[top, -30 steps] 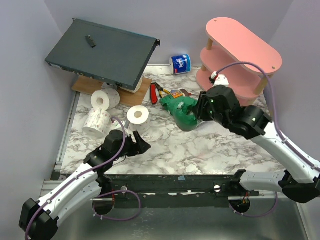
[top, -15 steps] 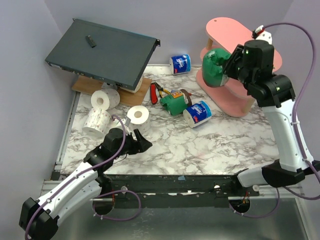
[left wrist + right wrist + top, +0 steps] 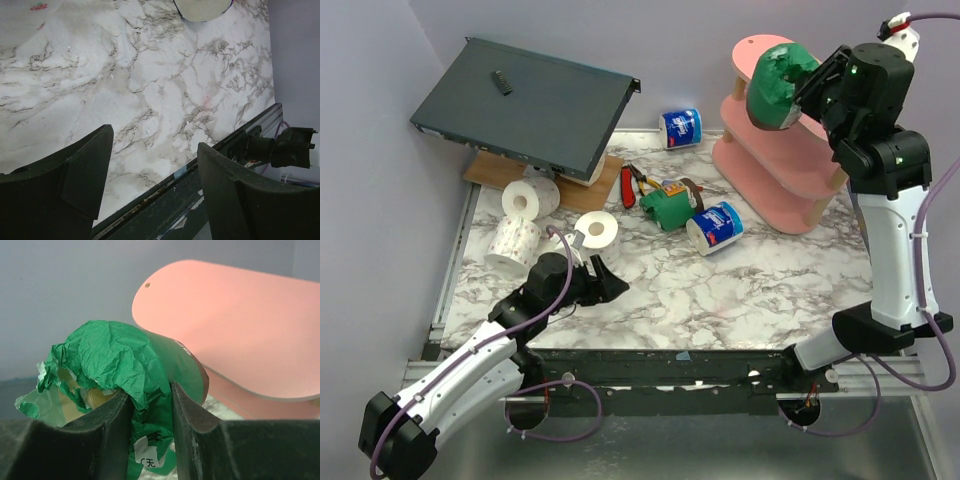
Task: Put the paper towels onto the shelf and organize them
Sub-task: Place the paper towel on the shelf.
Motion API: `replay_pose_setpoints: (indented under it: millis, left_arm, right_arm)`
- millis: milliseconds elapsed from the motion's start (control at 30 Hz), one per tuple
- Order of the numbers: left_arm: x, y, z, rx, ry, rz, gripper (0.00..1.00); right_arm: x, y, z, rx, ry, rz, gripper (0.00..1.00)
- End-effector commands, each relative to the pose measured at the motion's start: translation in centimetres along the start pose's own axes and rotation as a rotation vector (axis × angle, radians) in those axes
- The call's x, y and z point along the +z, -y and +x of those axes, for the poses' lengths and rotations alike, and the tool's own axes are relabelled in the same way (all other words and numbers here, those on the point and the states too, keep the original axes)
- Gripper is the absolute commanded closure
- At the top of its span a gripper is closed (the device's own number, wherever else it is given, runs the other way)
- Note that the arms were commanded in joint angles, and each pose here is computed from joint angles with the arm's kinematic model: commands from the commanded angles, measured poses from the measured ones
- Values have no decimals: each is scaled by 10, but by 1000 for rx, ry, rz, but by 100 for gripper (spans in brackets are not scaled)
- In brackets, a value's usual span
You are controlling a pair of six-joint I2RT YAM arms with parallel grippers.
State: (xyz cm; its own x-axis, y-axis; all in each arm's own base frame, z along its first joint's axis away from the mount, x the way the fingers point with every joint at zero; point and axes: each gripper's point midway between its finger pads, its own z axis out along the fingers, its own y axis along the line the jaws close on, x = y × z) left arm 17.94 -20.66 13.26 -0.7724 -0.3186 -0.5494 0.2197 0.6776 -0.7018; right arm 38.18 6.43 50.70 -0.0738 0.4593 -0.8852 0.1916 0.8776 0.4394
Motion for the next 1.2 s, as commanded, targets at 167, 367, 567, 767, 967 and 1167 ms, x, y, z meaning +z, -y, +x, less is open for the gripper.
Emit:
replay_pose_setpoints:
  millis: [167,367,567,767,967,1167]
  left_arm:
    - [2,12,-2,0,-1,66,30]
    - [4,14,-2,8,-3,81,30]
    - [10,17,-1,2,-23,91,30]
    - [15,21,-1,-4,-44,101,30]
    - [17,20,0,-1,-53,95,30]
    - [18,23,-2,12,-59,98,30]
  right_arm:
    - [17,37,-54,125,190,131,64]
    - [35,70,-55,198,162,149,64]
    - [42,74,-62,218,178,159,65]
    - [61,81,-46,207,136,180,65]
    - [74,96,-47,208,145,230,65]
    - [81,99,-46,208,141,241,57]
